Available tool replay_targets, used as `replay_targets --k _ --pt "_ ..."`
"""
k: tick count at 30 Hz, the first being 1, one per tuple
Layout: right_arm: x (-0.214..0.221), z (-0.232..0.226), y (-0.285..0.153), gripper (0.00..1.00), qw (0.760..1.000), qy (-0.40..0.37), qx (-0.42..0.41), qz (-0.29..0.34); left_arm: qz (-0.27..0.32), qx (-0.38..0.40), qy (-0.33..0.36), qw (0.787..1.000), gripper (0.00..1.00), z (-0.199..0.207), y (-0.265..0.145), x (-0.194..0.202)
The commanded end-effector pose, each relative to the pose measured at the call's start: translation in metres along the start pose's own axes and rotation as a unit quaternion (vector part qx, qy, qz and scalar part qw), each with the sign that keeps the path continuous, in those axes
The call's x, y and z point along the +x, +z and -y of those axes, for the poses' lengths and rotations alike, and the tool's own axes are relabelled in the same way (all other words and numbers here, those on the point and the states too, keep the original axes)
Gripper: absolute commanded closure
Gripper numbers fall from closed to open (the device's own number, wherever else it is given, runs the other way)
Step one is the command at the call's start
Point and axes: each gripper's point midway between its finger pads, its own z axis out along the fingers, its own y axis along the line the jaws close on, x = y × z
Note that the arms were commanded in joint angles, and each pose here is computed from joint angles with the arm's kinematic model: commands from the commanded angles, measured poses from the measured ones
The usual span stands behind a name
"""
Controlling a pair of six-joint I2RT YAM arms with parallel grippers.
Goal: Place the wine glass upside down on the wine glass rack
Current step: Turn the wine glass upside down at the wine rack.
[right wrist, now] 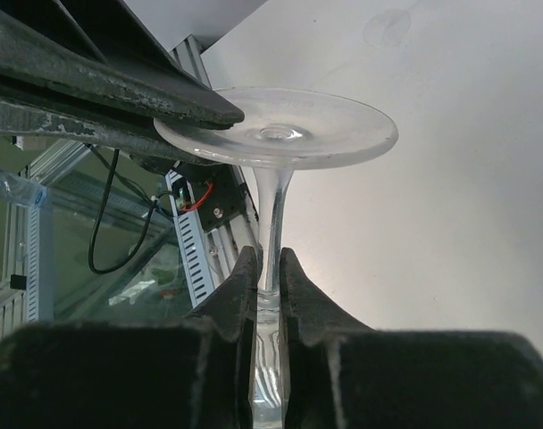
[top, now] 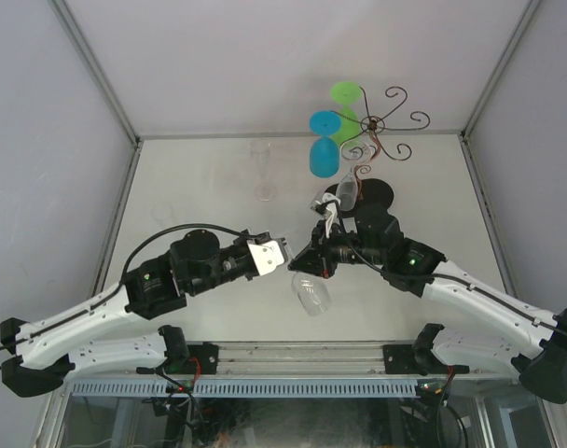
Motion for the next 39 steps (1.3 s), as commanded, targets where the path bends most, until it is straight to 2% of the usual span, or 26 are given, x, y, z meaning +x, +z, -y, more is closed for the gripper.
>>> replay_targets --k 1,6,10,16,19,22,23,25,32,39 --pt "-0.01 -0.01 -0.001 1.0 0.999 -0.02 -0.018 0.018 0.035 -0.008 -0.01 0.999 1.0 -0.004 0.003 -0.017" --pt "-0.018 -0.005 -0.002 1.0 0.999 -0.011 0.002 0.044 0.03 -0.022 -0.013 0.999 0.98 -0.009 0.002 -0.015" --pt "-0.026 -0.004 0.0 1.0 0.998 -0.005 0.005 0.065 0.031 -0.021 -0.015 0.999 0.78 -0.008 0.002 -0.016" --pt "-0.031 0.004 0.0 1.0 0.997 -0.004 0.027 0.078 0.042 -0.023 -0.031 0.998 0.56 -0.01 -0.003 -0.023" --pt "-0.032 0.011 -0.005 1.0 0.995 -0.013 0.051 0.083 0.055 -0.036 -0.046 0.997 0.48 -0.016 -0.009 -0.029" --pt "-0.031 0.017 -0.013 1.0 0.992 -0.025 0.072 0.095 0.078 -0.061 -0.076 0.992 0.4 -0.028 -0.016 -0.038" --pt "-0.031 0.018 -0.017 1.0 0.991 -0.032 0.077 0.104 0.083 -0.071 -0.092 0.99 0.32 -0.034 -0.018 -0.039" --pt "-0.028 0.021 -0.023 1.0 0.988 -0.043 0.087 0.122 0.097 -0.085 -0.123 0.984 0.26 -0.047 -0.022 -0.043" --pt "-0.02 0.027 -0.046 1.0 0.975 -0.074 0.126 0.17 0.105 -0.137 -0.171 0.97 0.19 -0.076 -0.031 -0.044" --pt "-0.015 0.041 -0.071 1.0 0.949 -0.133 0.169 0.23 0.078 -0.178 -0.186 0.963 0.17 -0.091 -0.026 -0.025"
